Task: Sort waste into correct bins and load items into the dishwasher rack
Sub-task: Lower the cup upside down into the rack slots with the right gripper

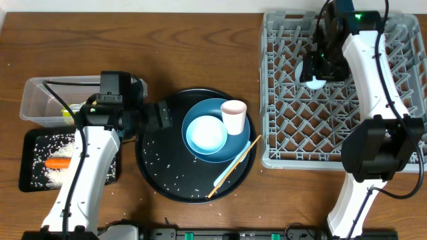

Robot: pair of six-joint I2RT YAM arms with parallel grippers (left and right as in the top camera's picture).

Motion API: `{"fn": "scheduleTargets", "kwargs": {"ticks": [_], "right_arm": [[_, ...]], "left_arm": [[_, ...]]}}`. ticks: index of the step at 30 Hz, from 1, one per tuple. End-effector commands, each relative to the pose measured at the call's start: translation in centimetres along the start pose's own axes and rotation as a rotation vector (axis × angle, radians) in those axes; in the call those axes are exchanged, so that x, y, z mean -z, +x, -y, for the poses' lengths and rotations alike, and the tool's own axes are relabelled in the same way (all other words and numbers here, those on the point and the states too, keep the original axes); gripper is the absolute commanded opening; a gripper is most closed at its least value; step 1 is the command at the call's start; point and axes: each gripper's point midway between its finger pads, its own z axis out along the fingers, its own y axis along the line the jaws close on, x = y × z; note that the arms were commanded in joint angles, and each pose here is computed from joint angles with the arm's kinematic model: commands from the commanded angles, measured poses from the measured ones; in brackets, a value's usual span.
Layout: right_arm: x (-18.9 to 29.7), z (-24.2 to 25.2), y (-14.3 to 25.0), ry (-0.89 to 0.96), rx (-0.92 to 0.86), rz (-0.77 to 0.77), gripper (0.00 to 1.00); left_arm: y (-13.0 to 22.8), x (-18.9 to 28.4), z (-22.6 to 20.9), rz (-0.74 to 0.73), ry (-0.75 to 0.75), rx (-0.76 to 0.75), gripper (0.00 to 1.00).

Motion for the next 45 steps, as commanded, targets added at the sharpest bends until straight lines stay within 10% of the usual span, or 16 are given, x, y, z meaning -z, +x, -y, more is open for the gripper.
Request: {"fn": "scheduleTargets", "kwargs": {"ticks": [1,45], "right_arm": [[1.8,-0.5,0.1,-0.017,0.021,0.032,0.01],[2.5,-0.7,3.1,-0.075,0.016,-0.088,0.01]], "left_arm": [[0.0,0.0,-0.4,0.001,-0.015,-0.005,0.98],[0.0,0.0,-0.4,0.001,-0.015,-0.005,0.98]]}}
